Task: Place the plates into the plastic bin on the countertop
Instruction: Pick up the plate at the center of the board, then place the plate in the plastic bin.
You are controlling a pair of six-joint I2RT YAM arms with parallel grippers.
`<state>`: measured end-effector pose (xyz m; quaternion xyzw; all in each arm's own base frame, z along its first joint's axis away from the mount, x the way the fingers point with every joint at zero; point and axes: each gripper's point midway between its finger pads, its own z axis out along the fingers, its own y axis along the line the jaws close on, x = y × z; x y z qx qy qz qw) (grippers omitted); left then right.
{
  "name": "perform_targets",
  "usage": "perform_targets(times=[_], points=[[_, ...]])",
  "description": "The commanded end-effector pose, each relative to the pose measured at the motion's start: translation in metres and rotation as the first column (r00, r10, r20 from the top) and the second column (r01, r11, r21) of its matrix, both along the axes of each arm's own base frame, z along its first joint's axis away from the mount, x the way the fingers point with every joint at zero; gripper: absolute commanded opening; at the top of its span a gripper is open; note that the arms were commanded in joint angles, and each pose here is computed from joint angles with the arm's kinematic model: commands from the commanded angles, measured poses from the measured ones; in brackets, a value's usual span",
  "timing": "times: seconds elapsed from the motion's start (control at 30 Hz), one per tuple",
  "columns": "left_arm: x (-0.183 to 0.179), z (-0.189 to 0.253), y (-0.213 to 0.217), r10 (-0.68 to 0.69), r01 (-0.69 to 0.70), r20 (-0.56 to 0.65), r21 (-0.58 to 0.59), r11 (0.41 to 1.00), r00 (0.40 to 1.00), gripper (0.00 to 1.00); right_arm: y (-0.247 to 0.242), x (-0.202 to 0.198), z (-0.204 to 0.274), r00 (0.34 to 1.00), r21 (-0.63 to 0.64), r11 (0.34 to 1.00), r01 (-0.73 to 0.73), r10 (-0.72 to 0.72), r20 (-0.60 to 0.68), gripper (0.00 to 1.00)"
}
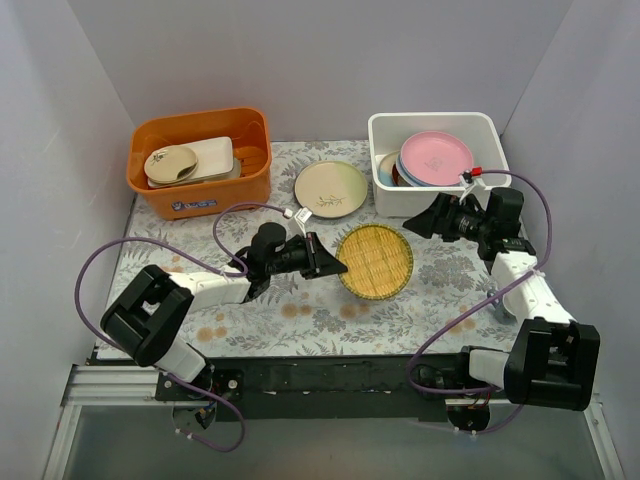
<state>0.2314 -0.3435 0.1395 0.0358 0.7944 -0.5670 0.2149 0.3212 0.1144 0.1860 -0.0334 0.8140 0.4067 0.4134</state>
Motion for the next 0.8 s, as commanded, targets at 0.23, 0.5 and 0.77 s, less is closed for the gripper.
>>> perform_targets(times=[0.23, 0.5, 0.77], points=[[0.003, 0.042, 0.000, -0.001, 0.011, 0.069, -0.142, 0.990, 0.998, 0.00, 0.030, -0.004, 0.020, 0.985, -0.005, 0.988, -0.151, 0.151, 0.087, 0.97], [0.004, 0.047, -0.001, -0.003, 0.016, 0.084, -0.159, 0.987, 0.996, 0.00, 0.035, -0.007, 0.013, 0.977, 0.010, 0.979, -0.203, 0.202, 0.072, 0.94], [0.005, 0.046, -0.002, -0.002, 0.015, 0.081, -0.161, 0.987, 0.997, 0.00, 0.050, -0.012, 0.008, 0.958, 0.040, 0.959, -0.282, 0.279, 0.058, 0.80]])
